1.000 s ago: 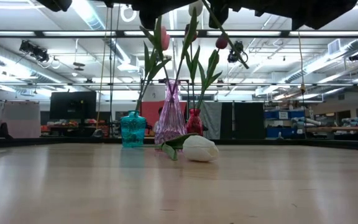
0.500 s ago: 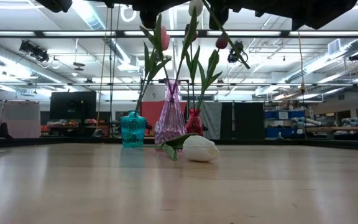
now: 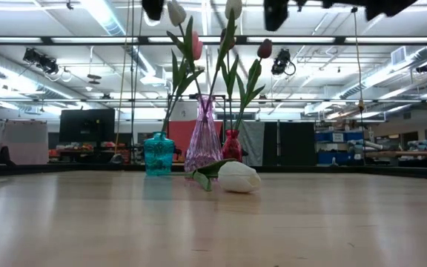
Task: Sort flowers into vase by color
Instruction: Put the pink flower into the blue vase
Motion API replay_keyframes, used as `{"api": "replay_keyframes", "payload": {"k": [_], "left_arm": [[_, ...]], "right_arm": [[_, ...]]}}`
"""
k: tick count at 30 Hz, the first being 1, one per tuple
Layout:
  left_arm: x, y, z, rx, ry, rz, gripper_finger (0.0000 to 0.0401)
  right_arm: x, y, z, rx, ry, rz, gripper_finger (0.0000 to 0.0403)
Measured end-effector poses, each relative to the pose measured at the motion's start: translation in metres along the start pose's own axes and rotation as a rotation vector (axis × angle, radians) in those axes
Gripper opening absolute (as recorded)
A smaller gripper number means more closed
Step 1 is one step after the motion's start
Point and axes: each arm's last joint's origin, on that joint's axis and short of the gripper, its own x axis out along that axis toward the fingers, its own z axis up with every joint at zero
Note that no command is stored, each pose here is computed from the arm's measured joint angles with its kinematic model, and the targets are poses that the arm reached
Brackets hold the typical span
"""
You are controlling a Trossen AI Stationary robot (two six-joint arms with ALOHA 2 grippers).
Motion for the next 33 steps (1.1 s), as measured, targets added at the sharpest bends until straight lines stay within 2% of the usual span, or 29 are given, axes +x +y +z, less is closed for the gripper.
{"api": "replay_keyframes", "payload": {"k": [3, 6, 9, 14, 20, 26, 33], "left_arm": [[-0.025, 0.008, 0.011, 0.005, 0.040, -0.013, 0.0006], [-0.056, 0.019, 0.020, -0.048, 0.089, -0.026, 0.0006], [-0.086, 0.031, 0.017, -0.075, 0.197, -0.009, 0.0006], [-0.115, 0.052, 0.015, -0.088, 0.237, 0.266, 0.0006], [-0.115, 0.076, 0.014, -0.030, 0.260, 0.388, 0.0005], [-0.102, 0.112, 0.006, -0.044, 0.314, 0.464, 0.0004], [-0.091, 0.150, -0.006, -0.088, 0.278, 0.475, 0.0003]], "right_arm": [[-0.015, 0.000, 0.011, 0.019, 0.039, -0.032, 0.0113], [-0.029, 0.004, 0.019, 0.017, 0.079, -0.077, 0.0112], [-0.039, 0.008, 0.025, 0.004, 0.098, -0.132, 0.0112], [-0.046, 0.010, 0.027, -0.012, 0.114, -0.182, 0.0112], [-0.051, 0.010, 0.025, -0.001, 0.161, -0.188, 0.0110], [-0.064, 0.009, 0.033, -0.010, 0.153, -0.238, 0.0110], [-0.068, 0.009, 0.033, -0.016, 0.179, -0.235, 0.0110]]}}
